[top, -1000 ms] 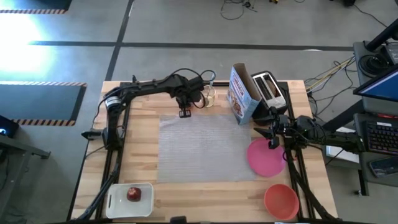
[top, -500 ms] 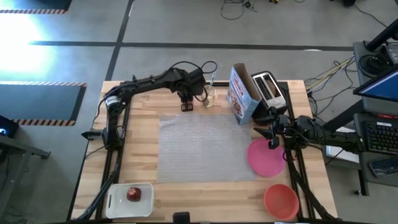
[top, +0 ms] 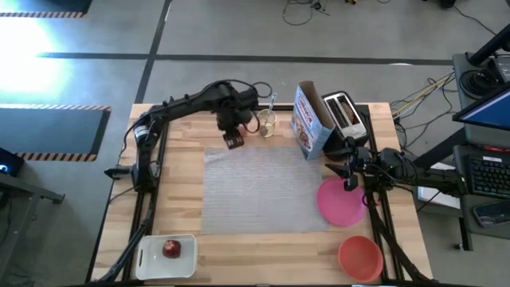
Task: Arrange a breakfast setting
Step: Move the white bin to the left of the pink plate
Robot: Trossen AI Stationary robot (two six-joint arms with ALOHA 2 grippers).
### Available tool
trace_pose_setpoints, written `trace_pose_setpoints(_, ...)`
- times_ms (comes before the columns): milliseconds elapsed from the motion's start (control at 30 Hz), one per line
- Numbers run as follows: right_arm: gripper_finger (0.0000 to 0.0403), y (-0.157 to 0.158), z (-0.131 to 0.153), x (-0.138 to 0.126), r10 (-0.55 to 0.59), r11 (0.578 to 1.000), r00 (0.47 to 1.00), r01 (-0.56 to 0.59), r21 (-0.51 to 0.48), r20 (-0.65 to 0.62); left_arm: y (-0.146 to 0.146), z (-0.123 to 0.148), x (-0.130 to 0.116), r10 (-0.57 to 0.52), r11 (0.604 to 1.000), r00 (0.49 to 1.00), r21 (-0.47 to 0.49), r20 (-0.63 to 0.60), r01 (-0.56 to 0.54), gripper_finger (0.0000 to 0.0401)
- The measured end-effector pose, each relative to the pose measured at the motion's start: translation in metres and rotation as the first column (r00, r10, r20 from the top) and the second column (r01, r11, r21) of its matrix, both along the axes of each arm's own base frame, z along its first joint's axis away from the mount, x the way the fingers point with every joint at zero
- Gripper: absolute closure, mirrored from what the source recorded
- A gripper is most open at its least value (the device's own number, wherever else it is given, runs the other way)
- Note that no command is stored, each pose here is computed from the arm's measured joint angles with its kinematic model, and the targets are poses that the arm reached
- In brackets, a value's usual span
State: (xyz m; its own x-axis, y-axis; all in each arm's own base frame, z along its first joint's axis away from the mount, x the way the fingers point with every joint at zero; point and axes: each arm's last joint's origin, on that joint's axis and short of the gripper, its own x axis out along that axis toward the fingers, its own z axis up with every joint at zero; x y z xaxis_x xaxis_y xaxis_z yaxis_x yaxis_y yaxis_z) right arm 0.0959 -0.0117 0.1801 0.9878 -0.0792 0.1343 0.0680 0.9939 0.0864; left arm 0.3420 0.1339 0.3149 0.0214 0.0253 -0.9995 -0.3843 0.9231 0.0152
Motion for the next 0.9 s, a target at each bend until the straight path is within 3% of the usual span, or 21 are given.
trace_pose_setpoints(200,0.0232,0.000,0.000,0.000,0.000,1.000,1.000,0.000,0.000,0.000,-0.049,0.007,-0.008,0.058,0.998,0.998,0.025,-0.012,-0.058,0.0246)
trace_pose_setpoints(400,0.0232,0.000,0.000,0.000,0.000,1.000,1.000,0.000,-0.001,0.000,-0.110,0.003,-0.024,0.125,0.986,0.992,0.115,-0.010,-0.123,0.0240)
trace_pose_setpoints(667,0.0232,0.000,0.000,0.000,0.000,1.000,1.000,0.000,0.000,0.000,-0.194,-0.018,-0.046,0.217,0.973,0.976,0.088,-0.012,-0.215,0.0240)
trace_pose_setpoints(900,0.0232,0.000,0.000,0.000,0.000,1.000,1.000,0.000,0.001,0.000,-0.247,-0.032,-0.062,0.377,0.926,0.923,0.028,-0.078,-0.376,0.0240)
